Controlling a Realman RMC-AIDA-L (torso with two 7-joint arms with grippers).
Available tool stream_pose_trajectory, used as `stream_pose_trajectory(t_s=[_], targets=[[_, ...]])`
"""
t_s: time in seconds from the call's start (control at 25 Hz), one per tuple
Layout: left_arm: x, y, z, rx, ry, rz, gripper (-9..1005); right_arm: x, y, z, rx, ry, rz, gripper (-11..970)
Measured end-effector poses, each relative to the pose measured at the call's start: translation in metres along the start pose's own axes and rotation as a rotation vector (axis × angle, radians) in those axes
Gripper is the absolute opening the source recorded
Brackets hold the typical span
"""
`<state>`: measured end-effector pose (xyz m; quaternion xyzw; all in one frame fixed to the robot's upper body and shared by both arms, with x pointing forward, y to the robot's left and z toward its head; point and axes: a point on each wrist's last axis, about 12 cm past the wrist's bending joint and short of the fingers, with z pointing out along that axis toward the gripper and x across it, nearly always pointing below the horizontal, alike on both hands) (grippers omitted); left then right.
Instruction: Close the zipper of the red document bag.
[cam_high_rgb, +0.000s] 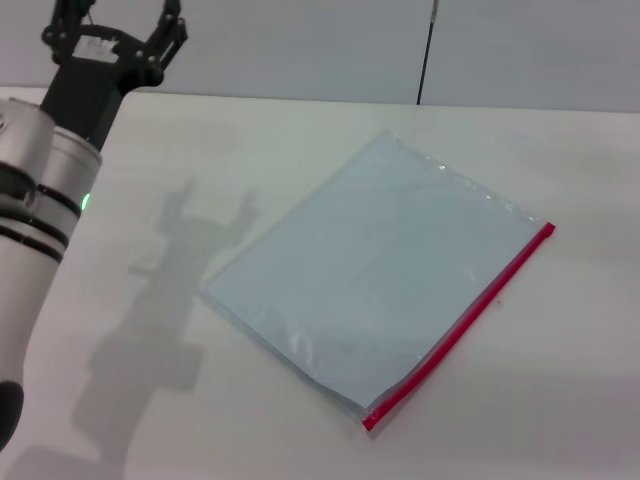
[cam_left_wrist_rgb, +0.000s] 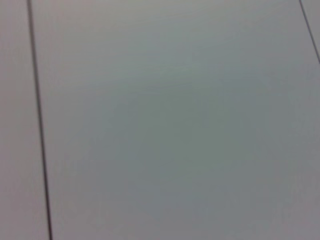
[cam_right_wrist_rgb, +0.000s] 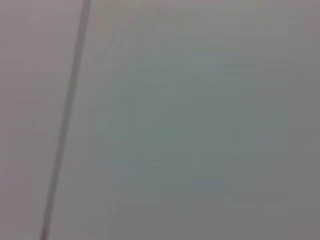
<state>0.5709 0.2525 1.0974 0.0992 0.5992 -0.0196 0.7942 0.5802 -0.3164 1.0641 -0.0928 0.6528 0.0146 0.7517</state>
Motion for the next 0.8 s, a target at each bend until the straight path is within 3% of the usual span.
stream_pose_trajectory(t_s=[0.24,0.8], targets=[[0.005,0.005,-0.012,-0.007,-0.035,-0.009,878,0.005,-0.007,-0.005,0.065,0.021,0.031,533],[0.019,0.023,-0.022,-0.075,0.007,-0.044,878,0.009,-0.010,-0.008,0.099,0.042,0.046,529]])
